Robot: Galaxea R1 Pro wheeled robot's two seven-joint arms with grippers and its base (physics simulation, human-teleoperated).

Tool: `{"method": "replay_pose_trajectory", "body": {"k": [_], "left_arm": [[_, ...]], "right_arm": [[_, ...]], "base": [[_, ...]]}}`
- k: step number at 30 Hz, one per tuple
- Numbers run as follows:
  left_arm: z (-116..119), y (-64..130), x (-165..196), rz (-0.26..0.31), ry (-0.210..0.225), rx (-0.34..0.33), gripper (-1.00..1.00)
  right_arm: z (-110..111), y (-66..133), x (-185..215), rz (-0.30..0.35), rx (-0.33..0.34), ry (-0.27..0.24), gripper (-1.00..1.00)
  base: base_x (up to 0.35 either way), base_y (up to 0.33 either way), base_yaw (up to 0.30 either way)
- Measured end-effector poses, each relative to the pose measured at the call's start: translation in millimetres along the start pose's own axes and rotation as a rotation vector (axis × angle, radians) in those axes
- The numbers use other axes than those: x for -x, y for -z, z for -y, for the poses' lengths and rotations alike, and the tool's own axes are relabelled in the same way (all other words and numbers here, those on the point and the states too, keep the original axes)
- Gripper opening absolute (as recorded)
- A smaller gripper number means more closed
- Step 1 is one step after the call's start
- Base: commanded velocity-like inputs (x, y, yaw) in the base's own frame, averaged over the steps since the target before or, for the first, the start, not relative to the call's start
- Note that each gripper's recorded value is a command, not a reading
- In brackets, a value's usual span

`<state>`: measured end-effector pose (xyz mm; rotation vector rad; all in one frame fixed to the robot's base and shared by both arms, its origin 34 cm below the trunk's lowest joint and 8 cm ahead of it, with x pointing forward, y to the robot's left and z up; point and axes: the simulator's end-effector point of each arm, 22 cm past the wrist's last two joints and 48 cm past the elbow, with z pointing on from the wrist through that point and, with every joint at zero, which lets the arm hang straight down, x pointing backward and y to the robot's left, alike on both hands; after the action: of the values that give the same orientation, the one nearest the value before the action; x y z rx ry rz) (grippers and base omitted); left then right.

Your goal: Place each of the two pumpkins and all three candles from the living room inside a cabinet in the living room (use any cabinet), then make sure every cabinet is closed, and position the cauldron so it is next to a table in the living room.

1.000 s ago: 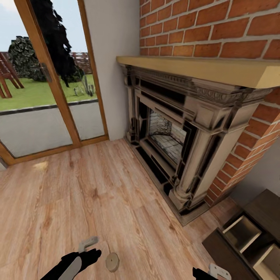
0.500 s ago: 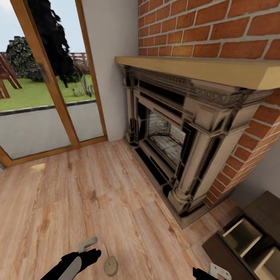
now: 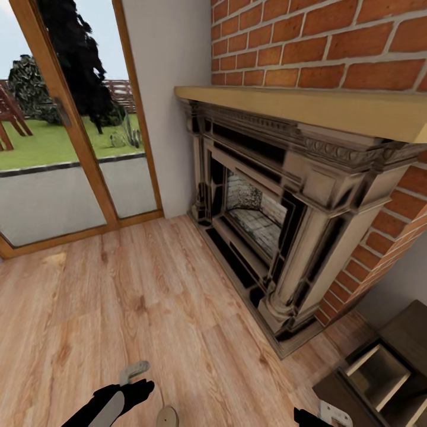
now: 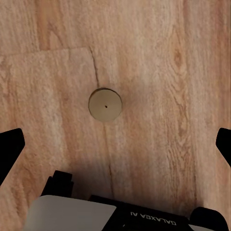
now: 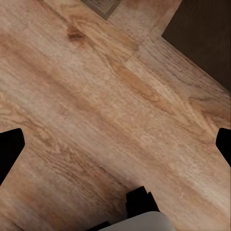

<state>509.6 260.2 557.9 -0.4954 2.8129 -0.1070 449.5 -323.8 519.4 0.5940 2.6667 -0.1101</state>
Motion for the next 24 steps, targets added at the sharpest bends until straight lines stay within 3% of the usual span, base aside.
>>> {"method": "replay_pose_trajectory", "body": {"k": [10, 24], "left_arm": [[0.1, 0.0, 0.5, 0.001, 0.001, 0.000, 1.00], [-3.9, -20.4, -2.9, 0.003, 0.011, 0.001, 1.00]], "right_arm": [[-6.0, 0.3, -2.1, -0.002, 0.016, 0.035, 1.00], [-7.7, -19.2, -10.3, -0.003, 0.020, 0.038, 1.00]], "base": [[0.013, -0.001, 0.000], [0.000, 0.000, 0.000]]}}
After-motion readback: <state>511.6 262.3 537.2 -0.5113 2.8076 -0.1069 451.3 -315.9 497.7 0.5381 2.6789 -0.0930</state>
